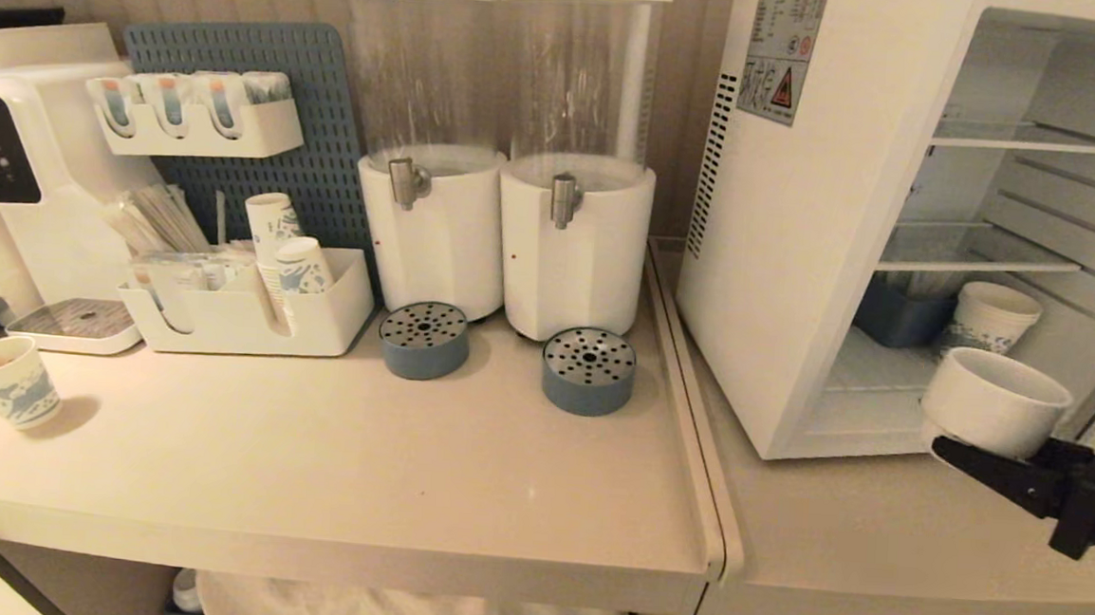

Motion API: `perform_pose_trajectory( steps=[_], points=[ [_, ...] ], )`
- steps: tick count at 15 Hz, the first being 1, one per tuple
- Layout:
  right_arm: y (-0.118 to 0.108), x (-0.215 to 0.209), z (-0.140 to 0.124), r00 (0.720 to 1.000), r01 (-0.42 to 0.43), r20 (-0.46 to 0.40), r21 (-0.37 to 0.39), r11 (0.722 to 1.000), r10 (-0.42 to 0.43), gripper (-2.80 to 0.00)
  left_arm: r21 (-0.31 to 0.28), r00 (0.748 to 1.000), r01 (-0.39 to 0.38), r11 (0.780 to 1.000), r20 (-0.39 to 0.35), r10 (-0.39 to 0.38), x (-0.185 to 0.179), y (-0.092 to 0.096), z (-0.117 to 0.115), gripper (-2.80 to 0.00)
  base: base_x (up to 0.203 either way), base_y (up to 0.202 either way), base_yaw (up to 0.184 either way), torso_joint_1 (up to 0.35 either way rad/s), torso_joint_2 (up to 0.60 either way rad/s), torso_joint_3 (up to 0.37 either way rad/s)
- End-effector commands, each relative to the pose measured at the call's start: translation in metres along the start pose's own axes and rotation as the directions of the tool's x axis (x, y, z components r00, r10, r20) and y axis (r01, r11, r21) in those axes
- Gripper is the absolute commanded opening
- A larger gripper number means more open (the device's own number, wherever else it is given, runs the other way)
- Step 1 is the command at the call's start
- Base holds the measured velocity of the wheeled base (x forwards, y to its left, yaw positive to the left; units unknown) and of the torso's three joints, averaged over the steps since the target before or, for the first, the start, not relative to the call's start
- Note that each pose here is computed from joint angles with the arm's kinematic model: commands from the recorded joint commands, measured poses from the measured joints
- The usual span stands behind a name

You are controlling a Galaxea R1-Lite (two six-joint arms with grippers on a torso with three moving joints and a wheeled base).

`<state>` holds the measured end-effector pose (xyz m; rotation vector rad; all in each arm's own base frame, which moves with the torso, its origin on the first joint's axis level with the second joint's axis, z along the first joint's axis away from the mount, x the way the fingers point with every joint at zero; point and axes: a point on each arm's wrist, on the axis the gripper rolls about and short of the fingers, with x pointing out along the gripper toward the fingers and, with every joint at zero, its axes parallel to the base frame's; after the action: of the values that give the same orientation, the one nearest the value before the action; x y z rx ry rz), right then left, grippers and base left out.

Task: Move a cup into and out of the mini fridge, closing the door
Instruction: Take the ceramic cup out of the freezer, then place the ceramic cup on the table

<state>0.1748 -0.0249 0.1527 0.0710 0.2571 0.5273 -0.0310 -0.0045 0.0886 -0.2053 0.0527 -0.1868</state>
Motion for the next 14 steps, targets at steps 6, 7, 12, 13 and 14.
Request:
perform_pose_trajectory(
  steps=[6,7,12,13,14],
  points=[
    [0.069,-0.078,-0.006,0.998,-0.051,0.018,-0.040,0.998,0.052,-2.80,-0.001,1.000,0.001,1.000,0.001,-0.001,0.000,0.000,0.000,-2.80,0.000,0.000,0.000,0.000,0.00,0.000],
    [0.078,-0.086,-0.009,0.997,-0.073,0.012,-0.034,0.997,0.073,-2.80,-0.004,1.000,0.003,1.000,0.001,-0.003,0.000,0.000,0.000,-2.80,0.000,0.000,0.000,0.000,0.00,0.000],
    [0.111,-0.114,-0.015,0.984,-0.176,-0.012,-0.007,0.984,0.176,-2.80,0.010,0.999,0.033,0.999,-0.006,-0.033,0.000,-0.001,0.000,-2.80,0.000,0.000,0.000,0.000,0.00,0.000],
    [0.121,-0.124,-0.016,0.981,-0.196,-0.010,-0.018,0.980,0.196,-2.80,0.061,0.999,0.034,0.998,-0.007,-0.034,0.000,-0.001,0.000,-2.80,0.000,0.000,0.000,0.000,0.00,0.000],
    [0.129,-0.132,-0.018,0.975,-0.220,-0.015,-0.021,0.975,0.220,-2.80,0.114,1.000,0.028,0.993,-0.005,-0.028,0.000,-0.001,0.000,-2.80,0.000,0.000,0.000,0.000,0.00,0.000]
  ],
)
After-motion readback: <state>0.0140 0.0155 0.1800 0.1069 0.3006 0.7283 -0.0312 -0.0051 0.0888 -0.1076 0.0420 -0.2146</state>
